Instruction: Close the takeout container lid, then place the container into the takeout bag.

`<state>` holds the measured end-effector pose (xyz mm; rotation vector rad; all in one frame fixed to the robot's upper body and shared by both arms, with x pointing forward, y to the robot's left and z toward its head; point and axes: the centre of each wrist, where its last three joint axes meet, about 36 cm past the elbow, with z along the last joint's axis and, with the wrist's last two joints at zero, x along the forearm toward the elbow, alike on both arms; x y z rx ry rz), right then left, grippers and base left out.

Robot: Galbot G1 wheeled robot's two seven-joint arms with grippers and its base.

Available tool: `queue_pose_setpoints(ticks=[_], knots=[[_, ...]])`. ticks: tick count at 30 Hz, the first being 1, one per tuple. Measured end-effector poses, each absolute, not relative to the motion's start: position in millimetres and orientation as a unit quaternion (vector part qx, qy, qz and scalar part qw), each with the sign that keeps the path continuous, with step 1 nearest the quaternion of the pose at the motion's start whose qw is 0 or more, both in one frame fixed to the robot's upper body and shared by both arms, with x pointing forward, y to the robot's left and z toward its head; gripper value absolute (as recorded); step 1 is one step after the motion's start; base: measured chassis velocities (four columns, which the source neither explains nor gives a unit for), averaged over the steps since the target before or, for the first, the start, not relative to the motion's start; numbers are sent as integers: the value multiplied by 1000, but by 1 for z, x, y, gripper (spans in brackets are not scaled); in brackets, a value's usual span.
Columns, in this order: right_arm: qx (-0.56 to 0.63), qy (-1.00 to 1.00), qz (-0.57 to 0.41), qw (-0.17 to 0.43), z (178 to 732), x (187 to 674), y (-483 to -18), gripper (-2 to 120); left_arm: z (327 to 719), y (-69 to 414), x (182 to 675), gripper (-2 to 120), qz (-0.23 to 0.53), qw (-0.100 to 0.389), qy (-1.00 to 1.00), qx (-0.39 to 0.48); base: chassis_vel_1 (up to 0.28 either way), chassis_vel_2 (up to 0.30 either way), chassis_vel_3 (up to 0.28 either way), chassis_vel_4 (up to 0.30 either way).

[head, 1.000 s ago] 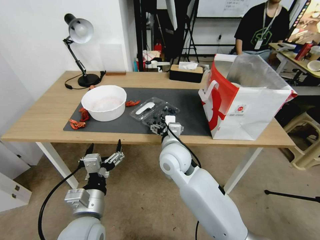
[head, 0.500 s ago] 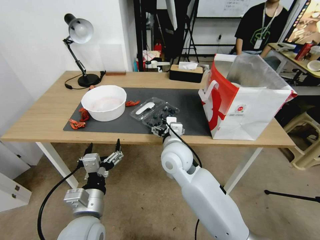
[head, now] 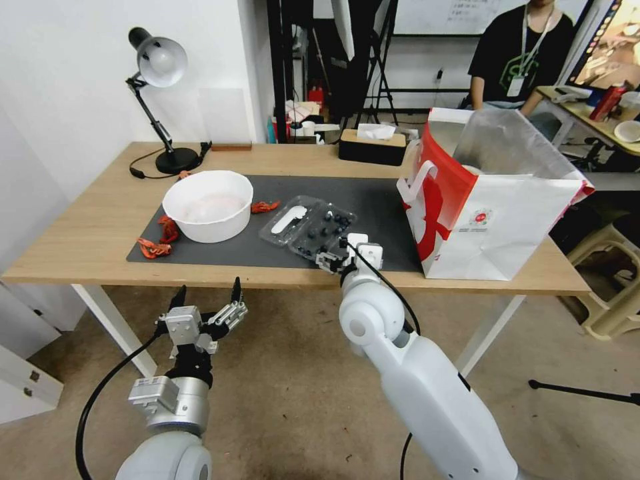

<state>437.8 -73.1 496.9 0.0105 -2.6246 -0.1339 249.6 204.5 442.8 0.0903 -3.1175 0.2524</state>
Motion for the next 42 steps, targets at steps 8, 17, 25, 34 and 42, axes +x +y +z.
queue_pose_setpoints(ticks=[8, 17, 25, 34, 42], knots=[[-13, -966, -47, 255, 500, 443, -100, 100, 443, 203, 250, 100, 83, 5, -996, 27, 0, 0, 0, 0], [-30, -967, -49, 248, 504, 451, -119, 100, 442, 202, 251, 100, 84, 5, -996, 26, 0, 0, 0, 0], [-9, -985, -78, 157, 504, 437, -126, 100, 441, 202, 251, 100, 84, 6, -996, 27, 0, 0, 0, 0], [103, -991, -56, -59, 471, 384, -161, 100, 442, 203, 251, 100, 85, 5, -996, 29, 0, 0, 0, 0], [102, -989, 3, -108, 482, 317, -176, 100, 442, 203, 251, 100, 86, 4, -996, 30, 0, 0, 0, 0]])
